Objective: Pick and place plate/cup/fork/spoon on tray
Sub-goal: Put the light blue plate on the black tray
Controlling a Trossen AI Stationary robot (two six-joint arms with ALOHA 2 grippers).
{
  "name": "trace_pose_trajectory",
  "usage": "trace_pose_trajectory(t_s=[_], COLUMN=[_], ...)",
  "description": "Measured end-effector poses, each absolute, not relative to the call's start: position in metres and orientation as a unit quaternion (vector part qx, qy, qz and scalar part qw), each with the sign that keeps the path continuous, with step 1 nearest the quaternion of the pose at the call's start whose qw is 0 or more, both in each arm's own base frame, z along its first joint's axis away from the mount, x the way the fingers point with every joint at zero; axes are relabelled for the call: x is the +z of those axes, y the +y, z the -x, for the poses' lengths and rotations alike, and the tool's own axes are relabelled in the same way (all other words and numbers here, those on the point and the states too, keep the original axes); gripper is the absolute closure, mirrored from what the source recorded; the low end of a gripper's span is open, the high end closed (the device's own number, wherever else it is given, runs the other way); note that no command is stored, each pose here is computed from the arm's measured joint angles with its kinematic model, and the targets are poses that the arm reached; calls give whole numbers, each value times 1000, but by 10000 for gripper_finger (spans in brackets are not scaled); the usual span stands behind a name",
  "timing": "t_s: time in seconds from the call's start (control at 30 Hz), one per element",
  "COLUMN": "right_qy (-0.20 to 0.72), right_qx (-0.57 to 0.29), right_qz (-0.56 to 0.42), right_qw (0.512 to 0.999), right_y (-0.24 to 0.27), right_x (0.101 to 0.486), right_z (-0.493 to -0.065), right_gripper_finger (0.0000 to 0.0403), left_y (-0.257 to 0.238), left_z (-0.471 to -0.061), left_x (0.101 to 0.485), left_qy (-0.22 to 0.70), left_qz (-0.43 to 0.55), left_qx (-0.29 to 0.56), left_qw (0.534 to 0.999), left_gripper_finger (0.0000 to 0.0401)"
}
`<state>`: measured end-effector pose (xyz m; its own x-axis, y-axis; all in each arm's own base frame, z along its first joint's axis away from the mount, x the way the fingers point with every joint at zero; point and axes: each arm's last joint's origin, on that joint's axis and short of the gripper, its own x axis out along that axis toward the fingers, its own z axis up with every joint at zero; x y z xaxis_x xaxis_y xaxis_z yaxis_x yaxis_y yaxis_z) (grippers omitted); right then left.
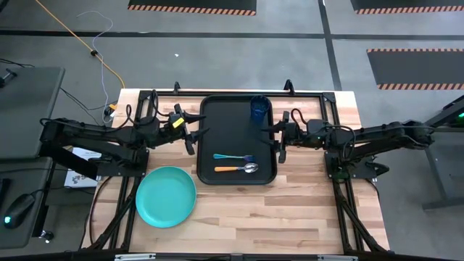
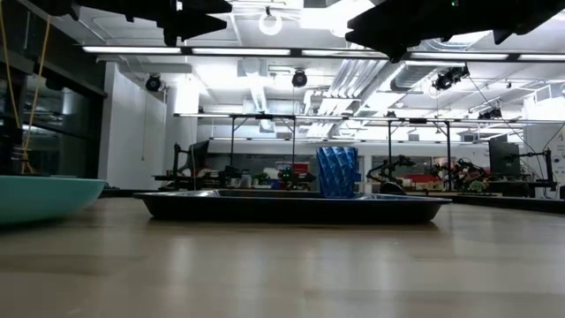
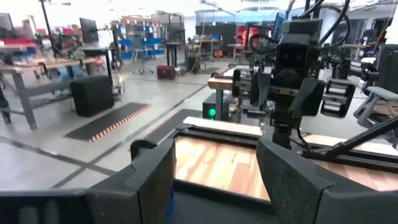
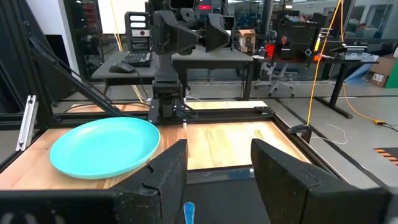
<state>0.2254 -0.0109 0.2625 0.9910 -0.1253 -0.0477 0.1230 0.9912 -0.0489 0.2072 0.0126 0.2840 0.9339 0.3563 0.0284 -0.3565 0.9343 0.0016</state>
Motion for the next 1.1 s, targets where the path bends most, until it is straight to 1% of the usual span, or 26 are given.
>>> trace_pose_trajectory(t_s=[0.1, 0.2, 0.3, 0.5, 0.63, 0.7, 0.8, 0.93, 1.1], right_qy=[26, 26, 26, 27, 27, 27, 28, 35, 37], right_qx=[-62, -62, -62, -63, -63, -63, -65, -64, -64], right_qz=[23, 27, 31, 44, 44, 44, 43, 29, 27], right_qw=[997, 997, 997, 997, 997, 997, 997, 997, 997], right_y=[-11, -11, -11, -11, -11, -11, -11, -11, -11], right_x=[262, 262, 262, 263, 263, 263, 262, 261, 260], right_z=[-225, -225, -225, -225, -225, -225, -225, -225, -225], right_gripper_finger=[233, 233, 233, 233, 233, 233, 233, 233, 233], left_y=[9, 1, -12, -47, -69, -77, -84, -88, -88], left_z=[-210, -218, -225, -231, -228, -226, -218, -214, -222], left_x=[273, 259, 257, 259, 255, 249, 234, 219, 204], left_qy=[39, 107, 152, 319, 415, 447, 509, 569, 591], left_qz=[-13, -39, -39, -61, -72, -101, -159, -196, -202], left_qx=[144, 73, 4, -81, -87, -90, -100, -85, -68], left_qw=[989, 991, 988, 942, 903, 884, 840, 794, 778], left_gripper_finger=[185, 185, 185, 185, 185, 185, 185, 185, 185])
